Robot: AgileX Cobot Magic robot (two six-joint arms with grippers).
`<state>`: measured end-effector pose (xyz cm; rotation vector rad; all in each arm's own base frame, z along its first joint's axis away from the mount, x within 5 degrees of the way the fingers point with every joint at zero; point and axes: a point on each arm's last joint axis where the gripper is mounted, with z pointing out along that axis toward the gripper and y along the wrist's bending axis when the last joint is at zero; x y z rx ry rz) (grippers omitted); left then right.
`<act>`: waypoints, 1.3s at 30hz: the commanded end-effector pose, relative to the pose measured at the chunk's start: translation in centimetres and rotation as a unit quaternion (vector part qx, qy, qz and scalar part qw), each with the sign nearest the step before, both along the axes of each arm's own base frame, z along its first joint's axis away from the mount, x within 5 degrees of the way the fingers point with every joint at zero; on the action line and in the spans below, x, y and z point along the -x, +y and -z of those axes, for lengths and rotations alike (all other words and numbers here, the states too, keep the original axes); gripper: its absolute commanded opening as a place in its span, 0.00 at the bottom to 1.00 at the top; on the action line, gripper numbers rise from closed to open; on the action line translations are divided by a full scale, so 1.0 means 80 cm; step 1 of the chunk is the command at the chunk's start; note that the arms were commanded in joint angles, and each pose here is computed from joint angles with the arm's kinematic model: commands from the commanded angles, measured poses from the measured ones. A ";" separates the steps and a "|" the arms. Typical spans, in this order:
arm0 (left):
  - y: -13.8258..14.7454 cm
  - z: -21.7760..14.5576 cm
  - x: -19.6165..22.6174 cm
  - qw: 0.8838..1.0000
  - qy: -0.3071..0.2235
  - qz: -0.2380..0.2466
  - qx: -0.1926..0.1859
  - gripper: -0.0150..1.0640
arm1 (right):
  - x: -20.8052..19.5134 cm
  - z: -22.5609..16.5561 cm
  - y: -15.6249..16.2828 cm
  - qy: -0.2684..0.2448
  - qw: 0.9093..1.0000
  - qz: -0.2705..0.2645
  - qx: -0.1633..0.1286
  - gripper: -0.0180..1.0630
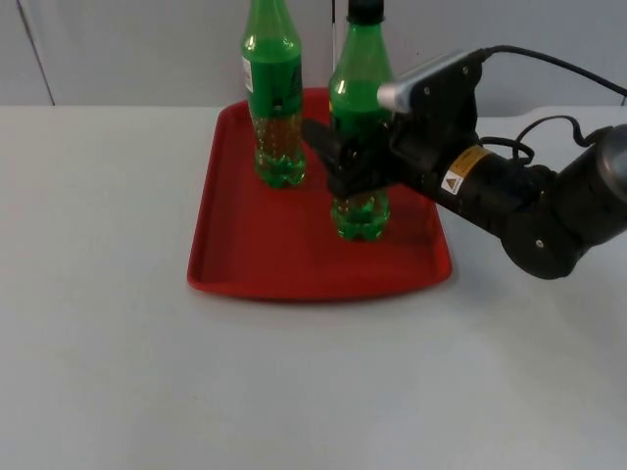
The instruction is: Place the bottle upright on the tray.
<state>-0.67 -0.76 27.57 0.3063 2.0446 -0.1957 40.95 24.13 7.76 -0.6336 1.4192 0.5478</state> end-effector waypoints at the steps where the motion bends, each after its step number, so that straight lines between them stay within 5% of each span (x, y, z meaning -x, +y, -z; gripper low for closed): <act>1: 0.000 0.001 0.000 1.000 0.000 0.002 0.003 0.99 | 0.001 -0.002 0.003 0.002 1.000 -0.004 0.001 0.74; 7: 0.000 0.001 0.000 1.000 0.000 0.002 0.003 0.99 | 0.001 -0.001 0.003 0.005 1.000 -0.005 0.005 0.76; 12: 0.000 0.001 0.000 1.000 0.000 0.002 0.003 0.99 | 0.001 0.001 0.003 0.014 1.000 -0.003 0.012 1.00; 17: 0.000 0.001 0.000 1.000 0.000 0.002 0.003 0.99 | 0.006 0.003 -0.001 0.039 0.999 0.000 0.007 0.99; 28: 0.000 0.001 0.000 1.000 0.000 0.002 0.003 0.99 | 0.042 -0.040 -0.025 0.109 0.991 0.019 0.070 0.99; 33: 0.000 0.001 0.000 1.000 0.000 0.002 0.003 0.99 | 0.060 -0.068 -0.039 0.166 0.982 0.040 0.076 0.99; 39: 0.000 0.001 0.000 1.000 0.000 0.002 0.003 0.99 | 0.081 -0.101 -0.059 0.227 0.961 0.078 0.138 0.99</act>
